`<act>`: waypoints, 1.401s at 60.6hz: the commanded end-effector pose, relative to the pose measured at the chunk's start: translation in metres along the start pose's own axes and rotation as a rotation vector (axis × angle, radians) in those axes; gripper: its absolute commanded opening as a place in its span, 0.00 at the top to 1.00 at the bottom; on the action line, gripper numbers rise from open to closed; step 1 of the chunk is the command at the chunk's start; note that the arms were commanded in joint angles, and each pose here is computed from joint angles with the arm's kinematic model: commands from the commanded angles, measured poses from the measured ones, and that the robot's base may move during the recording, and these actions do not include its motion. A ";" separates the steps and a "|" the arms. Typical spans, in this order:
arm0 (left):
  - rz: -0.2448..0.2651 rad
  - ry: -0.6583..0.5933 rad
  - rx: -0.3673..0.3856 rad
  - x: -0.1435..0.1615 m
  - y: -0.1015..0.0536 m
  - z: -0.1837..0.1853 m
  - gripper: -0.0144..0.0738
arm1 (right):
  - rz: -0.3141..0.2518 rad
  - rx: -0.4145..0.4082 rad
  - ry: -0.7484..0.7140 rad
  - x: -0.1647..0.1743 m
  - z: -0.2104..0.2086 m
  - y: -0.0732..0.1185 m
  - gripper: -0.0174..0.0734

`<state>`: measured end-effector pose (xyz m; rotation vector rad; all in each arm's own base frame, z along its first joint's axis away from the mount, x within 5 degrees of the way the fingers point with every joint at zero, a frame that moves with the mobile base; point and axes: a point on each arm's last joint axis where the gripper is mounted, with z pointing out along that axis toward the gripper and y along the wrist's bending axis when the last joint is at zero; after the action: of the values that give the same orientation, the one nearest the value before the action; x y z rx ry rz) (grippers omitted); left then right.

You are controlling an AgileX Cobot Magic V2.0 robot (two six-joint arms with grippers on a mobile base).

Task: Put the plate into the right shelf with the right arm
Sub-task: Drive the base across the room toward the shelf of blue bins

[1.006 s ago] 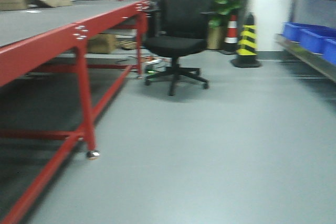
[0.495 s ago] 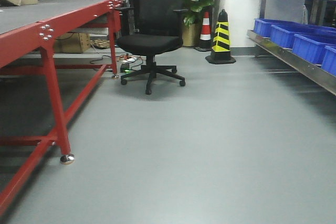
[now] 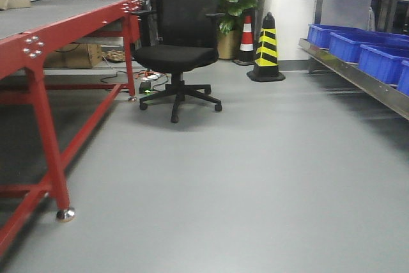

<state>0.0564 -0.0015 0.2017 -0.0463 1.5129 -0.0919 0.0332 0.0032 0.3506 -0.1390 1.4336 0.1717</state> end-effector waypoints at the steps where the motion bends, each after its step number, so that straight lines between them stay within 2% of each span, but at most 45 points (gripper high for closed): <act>1: -0.006 -0.098 0.016 -0.009 -0.001 -0.001 0.89 | -0.014 -0.010 -0.112 -0.018 0.000 0.001 0.75; 61: -0.006 -0.098 0.016 -0.009 -0.001 -0.001 0.89 | -0.014 -0.010 -0.113 -0.018 0.000 0.001 0.75; 85: -0.010 -0.089 0.049 -0.006 -0.003 -0.001 0.89 | -0.014 -0.010 -0.113 -0.018 0.000 0.001 0.75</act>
<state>0.0564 -0.0032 0.2017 -0.0236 1.5139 -0.1160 0.0332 0.0032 0.3506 -0.1390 1.4336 0.1717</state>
